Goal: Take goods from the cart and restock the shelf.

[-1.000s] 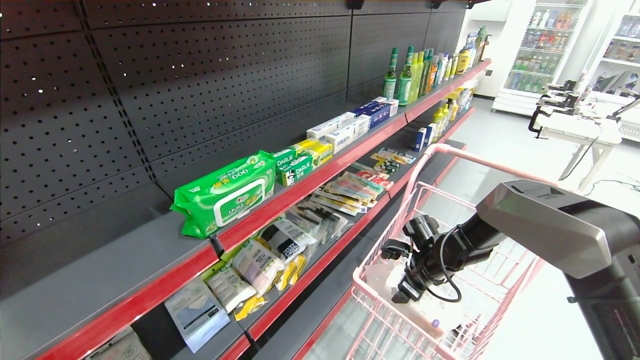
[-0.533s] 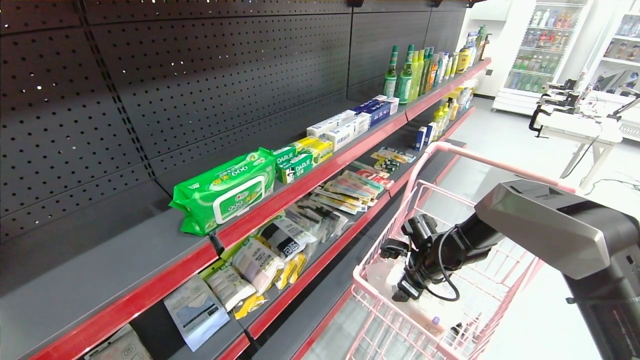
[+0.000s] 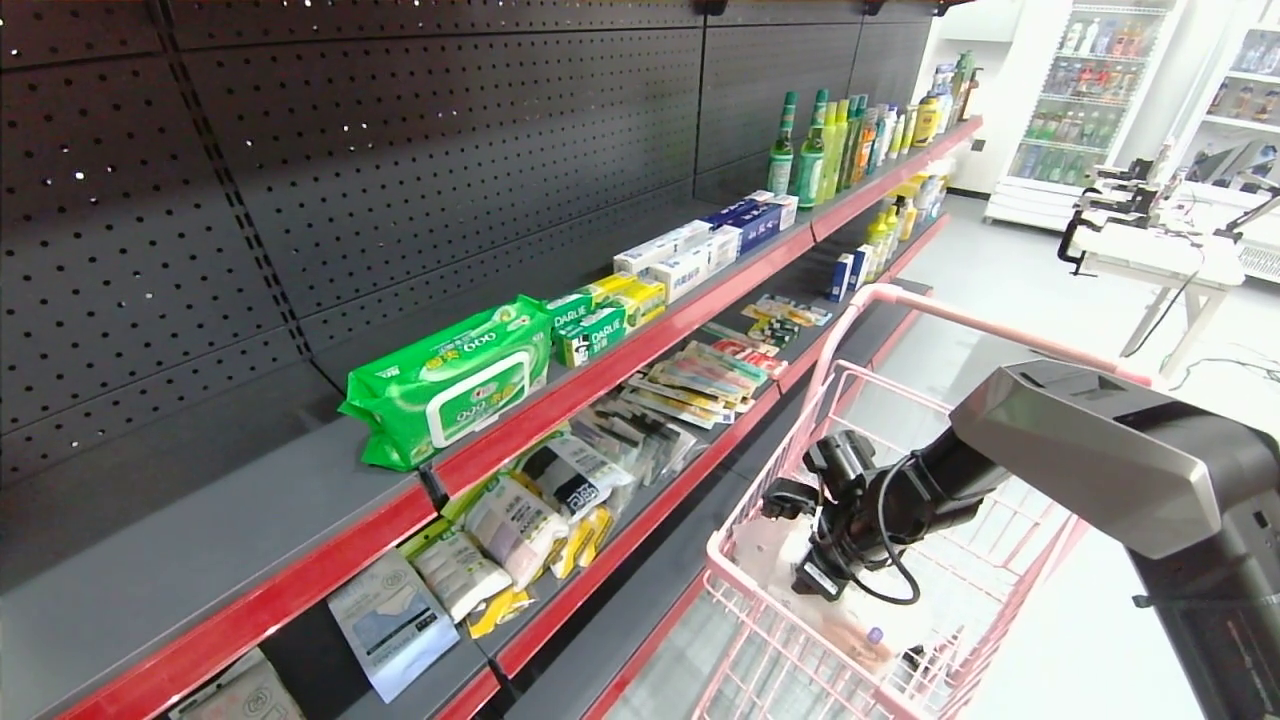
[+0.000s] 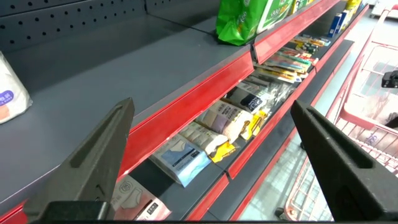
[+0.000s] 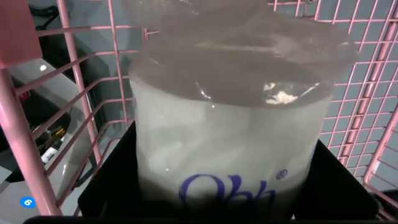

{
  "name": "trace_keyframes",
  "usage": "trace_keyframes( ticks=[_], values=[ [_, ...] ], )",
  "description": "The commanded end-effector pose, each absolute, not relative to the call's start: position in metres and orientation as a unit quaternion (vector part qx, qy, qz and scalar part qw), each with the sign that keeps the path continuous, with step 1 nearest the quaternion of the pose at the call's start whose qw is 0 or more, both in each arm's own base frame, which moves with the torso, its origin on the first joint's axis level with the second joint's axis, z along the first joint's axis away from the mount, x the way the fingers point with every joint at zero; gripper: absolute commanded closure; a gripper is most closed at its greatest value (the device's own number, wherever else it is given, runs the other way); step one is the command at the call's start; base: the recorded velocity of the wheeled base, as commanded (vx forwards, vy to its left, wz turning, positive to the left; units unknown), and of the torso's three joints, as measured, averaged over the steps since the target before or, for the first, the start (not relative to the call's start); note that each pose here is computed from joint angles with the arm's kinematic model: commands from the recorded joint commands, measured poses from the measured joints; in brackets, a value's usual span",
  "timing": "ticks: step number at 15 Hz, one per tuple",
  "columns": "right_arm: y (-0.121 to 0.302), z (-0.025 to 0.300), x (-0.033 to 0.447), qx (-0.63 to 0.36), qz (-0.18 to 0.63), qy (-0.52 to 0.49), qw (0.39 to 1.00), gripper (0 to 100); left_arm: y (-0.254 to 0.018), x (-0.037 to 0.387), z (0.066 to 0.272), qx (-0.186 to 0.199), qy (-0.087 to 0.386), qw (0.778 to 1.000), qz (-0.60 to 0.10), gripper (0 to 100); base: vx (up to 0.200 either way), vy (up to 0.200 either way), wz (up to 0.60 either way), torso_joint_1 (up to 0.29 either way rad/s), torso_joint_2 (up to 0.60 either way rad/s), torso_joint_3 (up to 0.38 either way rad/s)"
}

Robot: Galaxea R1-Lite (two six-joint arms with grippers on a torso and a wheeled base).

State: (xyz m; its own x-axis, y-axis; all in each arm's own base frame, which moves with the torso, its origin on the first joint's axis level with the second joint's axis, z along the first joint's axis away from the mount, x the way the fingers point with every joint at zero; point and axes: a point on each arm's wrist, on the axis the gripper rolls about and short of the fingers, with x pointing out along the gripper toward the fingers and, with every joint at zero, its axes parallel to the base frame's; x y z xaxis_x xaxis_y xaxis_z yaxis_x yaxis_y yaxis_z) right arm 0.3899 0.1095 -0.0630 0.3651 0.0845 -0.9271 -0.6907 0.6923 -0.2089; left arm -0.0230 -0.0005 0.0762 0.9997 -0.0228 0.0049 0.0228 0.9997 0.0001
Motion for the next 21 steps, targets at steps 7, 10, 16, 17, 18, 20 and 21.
trace_keyframes(
  ticks=[7,10,16,17,18,20,21],
  values=[
    [0.087,0.061,0.364,-0.216,0.156,0.431,0.862,100,-0.001,-0.023,0.076,0.000,-0.002,1.000,-0.012,0,0.000,0.000,0.00,0.000,0.00,0.000],
    [0.071,0.101,0.331,-0.198,0.138,0.408,0.881,100,-0.001,-0.023,0.076,-0.001,-0.002,1.000,-0.012,0,0.000,0.000,0.00,0.000,0.00,0.000],
    [0.063,0.187,0.264,-0.183,0.121,0.290,0.932,100,-0.001,-0.023,0.076,-0.001,-0.002,1.000,-0.012,0,0.000,0.000,0.00,0.000,0.00,0.000],
    [0.056,0.195,0.243,-0.197,0.101,0.276,0.935,100,-0.001,-0.023,0.076,-0.001,-0.002,1.000,-0.012,0,0.000,0.000,0.00,0.000,0.00,0.000],
    [0.051,0.198,0.232,-0.202,0.085,0.271,0.937,100,-0.001,-0.023,0.076,-0.001,-0.002,1.000,-0.012,0,0.000,0.000,0.00,0.000,0.00,0.000],
    [0.036,0.204,0.203,-0.198,0.052,0.253,0.945,100,-0.001,-0.023,0.076,-0.001,-0.002,1.000,-0.012,0,0.000,0.000,0.00,0.000,0.00,0.000],
    [0.029,0.209,0.194,-0.195,0.037,0.243,0.950,100,-0.001,-0.023,0.076,-0.001,-0.002,1.000,-0.012,0,0.000,0.000,0.00,0.000,0.00,0.000]
  ],
)
